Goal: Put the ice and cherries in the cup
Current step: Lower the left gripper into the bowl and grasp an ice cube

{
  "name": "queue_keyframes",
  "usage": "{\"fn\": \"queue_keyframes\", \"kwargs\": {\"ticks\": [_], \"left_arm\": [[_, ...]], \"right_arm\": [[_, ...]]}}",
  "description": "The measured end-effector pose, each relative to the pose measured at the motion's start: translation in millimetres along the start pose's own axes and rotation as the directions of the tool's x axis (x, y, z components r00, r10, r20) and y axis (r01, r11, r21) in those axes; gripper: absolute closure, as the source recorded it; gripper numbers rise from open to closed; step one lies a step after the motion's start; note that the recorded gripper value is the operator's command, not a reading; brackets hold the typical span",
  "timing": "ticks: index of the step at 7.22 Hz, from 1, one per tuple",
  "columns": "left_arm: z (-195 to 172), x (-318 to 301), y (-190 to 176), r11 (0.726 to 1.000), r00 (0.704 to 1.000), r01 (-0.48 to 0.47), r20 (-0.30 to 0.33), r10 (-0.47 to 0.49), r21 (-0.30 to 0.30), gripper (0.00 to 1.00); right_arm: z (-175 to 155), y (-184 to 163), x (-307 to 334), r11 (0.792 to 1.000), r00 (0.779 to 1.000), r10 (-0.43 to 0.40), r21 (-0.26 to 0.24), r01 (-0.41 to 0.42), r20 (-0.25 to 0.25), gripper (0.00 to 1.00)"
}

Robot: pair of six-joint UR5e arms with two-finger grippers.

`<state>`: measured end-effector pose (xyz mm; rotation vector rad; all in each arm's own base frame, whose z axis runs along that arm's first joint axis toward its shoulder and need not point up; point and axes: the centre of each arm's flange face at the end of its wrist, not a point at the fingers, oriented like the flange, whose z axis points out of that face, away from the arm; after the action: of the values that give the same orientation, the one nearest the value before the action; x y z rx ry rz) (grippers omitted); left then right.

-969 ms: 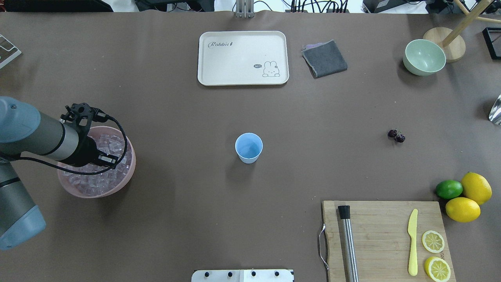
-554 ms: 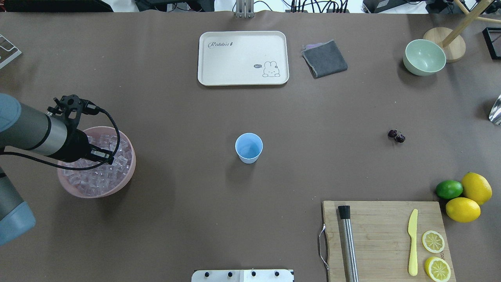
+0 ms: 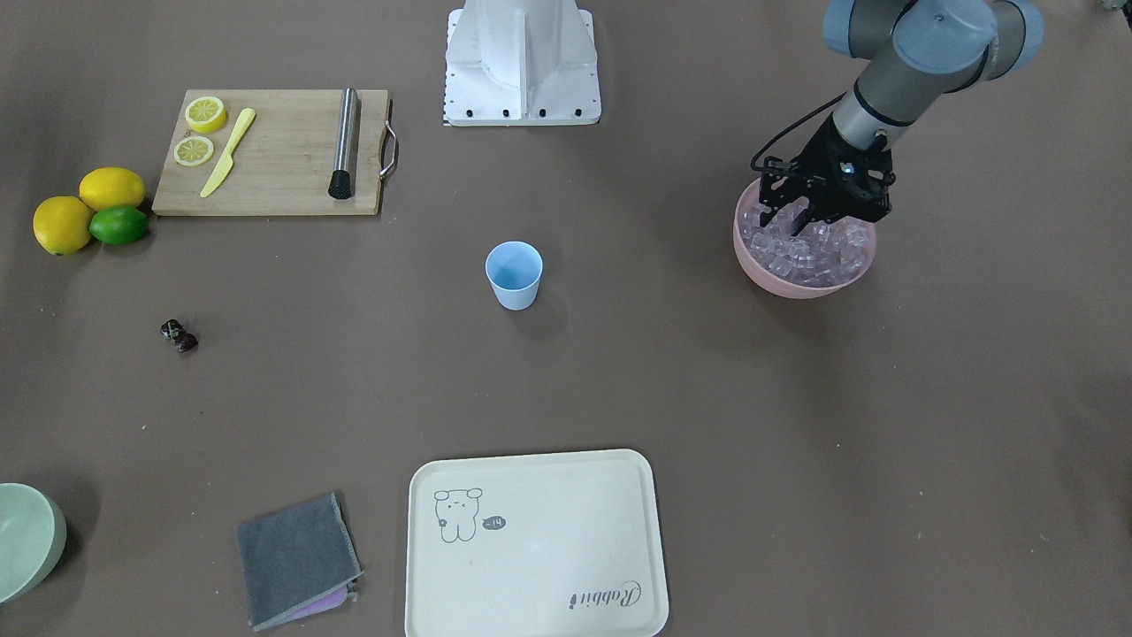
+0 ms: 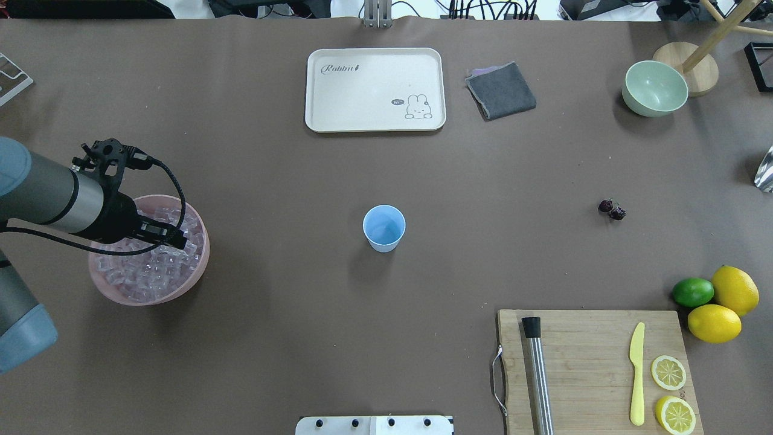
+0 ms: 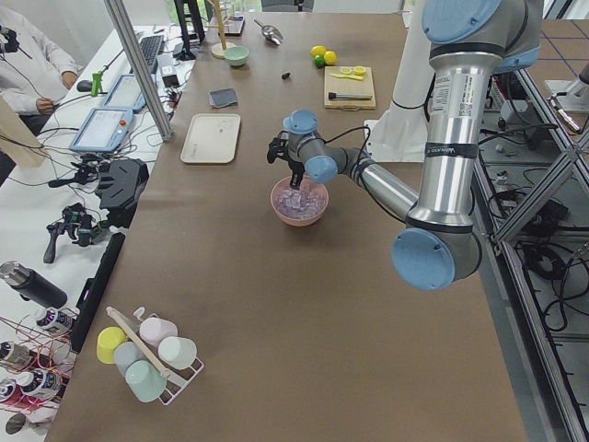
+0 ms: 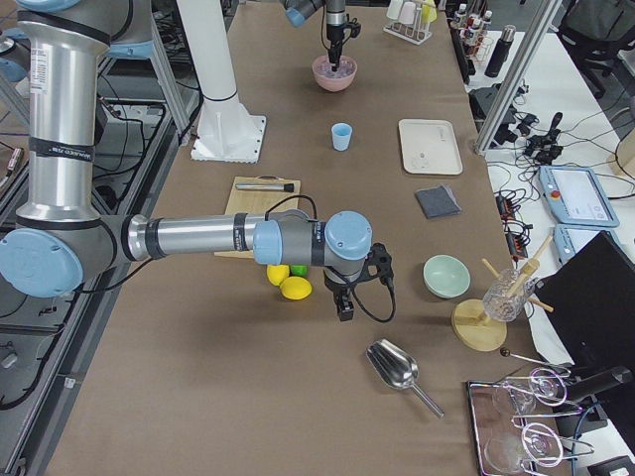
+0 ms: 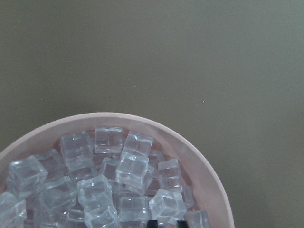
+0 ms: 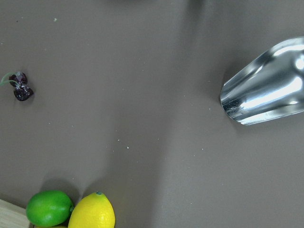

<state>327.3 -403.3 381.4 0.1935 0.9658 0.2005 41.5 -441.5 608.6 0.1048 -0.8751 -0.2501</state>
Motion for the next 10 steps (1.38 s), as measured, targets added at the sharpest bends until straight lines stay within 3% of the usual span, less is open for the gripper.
{"fn": "queue_keyframes", "kwargs": {"ticks": [3, 7, 10], "left_arm": [[6.3, -4.5, -3.1, 0.994, 0.993, -0.11, 0.042, 0.109, 0.025, 0.14], [16.5, -2.0, 1.1, 0.957, 0.953, -0.287, 0.111, 0.28, 0.045, 0.16], [28.3, 5.8, 9.5, 0.943, 0.937, -0.331, 0.129, 0.324, 0.035, 0.16]], "right_arm": [[3.2, 6.1, 2.6, 1.0, 1.0, 0.003, -0.007, -0.003, 0.002, 0.0], [7.9, 15.8, 6.2, 1.0, 1.0, 0.008, -0.018, -0.008, 0.004, 0.0], [11.6, 23.3, 9.1, 0.999, 1.0, 0.018, -0.027, -0.018, 0.006, 0.0]]}}
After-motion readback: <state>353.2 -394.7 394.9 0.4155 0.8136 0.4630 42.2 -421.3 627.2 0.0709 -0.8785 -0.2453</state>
